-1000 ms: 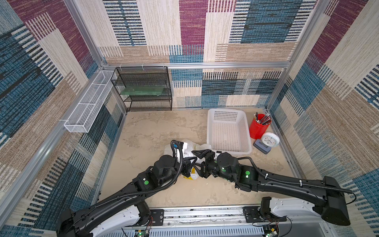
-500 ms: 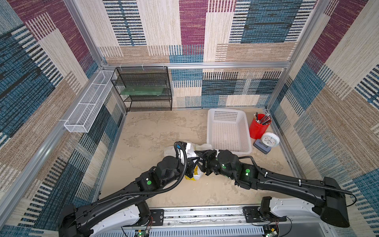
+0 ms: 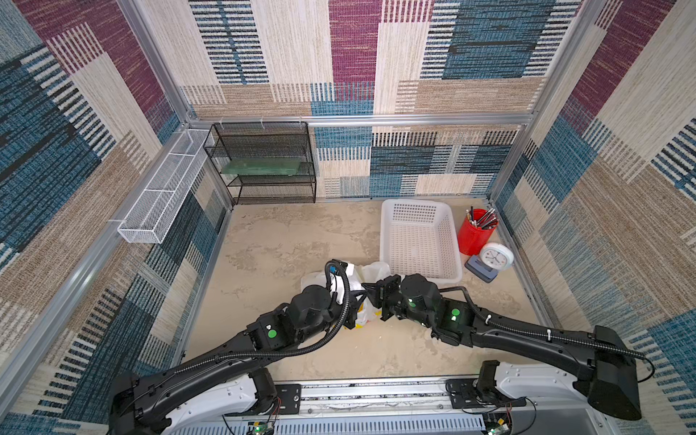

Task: Place the banana into a plastic bag & tie a knot
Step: Cross the plastic bag at the center of the board.

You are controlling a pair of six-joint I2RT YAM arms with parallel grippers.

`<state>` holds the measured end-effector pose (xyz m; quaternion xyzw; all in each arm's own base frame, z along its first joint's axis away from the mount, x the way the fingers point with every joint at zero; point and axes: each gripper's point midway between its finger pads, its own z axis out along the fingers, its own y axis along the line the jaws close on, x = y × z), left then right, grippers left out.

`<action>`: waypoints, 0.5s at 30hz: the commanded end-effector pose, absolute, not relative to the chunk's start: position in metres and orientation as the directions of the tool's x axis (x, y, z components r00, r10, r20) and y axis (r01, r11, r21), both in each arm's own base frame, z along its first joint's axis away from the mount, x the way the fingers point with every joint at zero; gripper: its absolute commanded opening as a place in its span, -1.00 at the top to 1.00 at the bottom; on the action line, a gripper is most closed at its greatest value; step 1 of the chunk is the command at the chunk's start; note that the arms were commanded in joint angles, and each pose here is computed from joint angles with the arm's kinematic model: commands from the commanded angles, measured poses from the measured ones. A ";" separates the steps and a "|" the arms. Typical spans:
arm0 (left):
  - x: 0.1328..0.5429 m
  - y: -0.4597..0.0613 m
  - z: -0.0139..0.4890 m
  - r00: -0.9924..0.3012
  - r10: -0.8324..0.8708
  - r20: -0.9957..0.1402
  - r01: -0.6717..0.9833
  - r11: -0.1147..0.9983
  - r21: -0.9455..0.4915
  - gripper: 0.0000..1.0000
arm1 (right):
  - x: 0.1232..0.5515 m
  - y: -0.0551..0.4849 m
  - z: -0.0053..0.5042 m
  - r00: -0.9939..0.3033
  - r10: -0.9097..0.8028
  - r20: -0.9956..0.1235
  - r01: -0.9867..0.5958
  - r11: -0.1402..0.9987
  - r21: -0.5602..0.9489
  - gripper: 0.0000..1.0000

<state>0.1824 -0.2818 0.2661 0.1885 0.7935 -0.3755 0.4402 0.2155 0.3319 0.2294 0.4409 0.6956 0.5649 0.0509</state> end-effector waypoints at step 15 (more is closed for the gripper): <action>0.168 -0.233 0.272 -0.780 -0.103 -0.617 0.340 0.758 -0.557 -0.99 | 0.227 0.322 0.221 -0.212 0.596 0.774 0.834 -0.302 0.461 1.00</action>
